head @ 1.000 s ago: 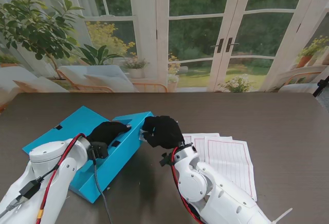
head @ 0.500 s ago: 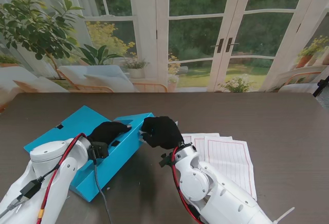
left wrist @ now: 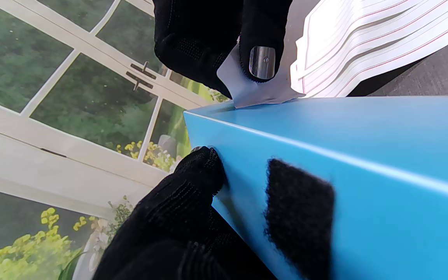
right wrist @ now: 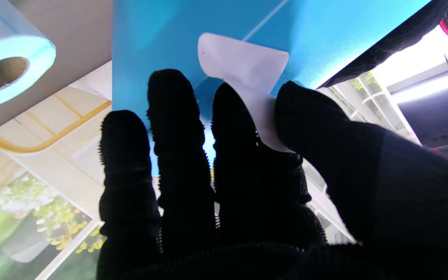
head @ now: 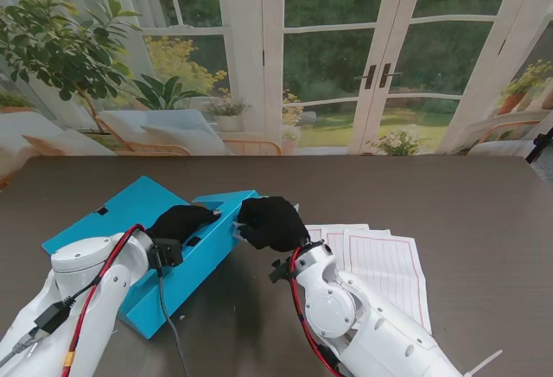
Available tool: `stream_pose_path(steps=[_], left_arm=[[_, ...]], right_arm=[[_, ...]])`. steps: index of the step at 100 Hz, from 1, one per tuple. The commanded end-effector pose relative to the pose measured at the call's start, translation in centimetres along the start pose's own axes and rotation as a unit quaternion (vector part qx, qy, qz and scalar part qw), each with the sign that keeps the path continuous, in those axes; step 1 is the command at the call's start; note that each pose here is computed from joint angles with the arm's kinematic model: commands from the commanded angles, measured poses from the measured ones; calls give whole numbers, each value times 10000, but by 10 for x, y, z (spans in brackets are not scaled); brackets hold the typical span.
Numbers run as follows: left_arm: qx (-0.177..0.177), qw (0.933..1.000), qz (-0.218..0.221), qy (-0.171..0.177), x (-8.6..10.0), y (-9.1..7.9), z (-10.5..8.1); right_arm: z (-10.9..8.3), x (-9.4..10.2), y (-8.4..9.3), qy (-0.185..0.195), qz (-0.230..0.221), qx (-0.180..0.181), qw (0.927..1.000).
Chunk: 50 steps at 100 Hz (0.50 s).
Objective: Peel a label from the label roll, stick it on the side of the file box and file the documents
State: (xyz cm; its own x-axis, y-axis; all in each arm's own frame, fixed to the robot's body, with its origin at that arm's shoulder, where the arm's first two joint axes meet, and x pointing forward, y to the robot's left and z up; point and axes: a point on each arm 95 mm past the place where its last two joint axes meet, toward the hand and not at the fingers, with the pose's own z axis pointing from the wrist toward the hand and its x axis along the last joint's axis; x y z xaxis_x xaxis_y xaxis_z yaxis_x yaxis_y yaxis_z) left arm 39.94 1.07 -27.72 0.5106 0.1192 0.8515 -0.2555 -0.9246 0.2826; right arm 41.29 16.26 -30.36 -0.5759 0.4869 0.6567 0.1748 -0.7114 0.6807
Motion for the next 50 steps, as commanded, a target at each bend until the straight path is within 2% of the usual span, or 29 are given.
stream_pose_path(steps=[1,50], left_arm=[[-123,9999,-38,-7,-1,5,1],[-123,9999,-40,-5,-1,5,1]], right_arm=[[1,11,-4,130,119,78,9998],[-2,13,-2,137,258,130,9995]])
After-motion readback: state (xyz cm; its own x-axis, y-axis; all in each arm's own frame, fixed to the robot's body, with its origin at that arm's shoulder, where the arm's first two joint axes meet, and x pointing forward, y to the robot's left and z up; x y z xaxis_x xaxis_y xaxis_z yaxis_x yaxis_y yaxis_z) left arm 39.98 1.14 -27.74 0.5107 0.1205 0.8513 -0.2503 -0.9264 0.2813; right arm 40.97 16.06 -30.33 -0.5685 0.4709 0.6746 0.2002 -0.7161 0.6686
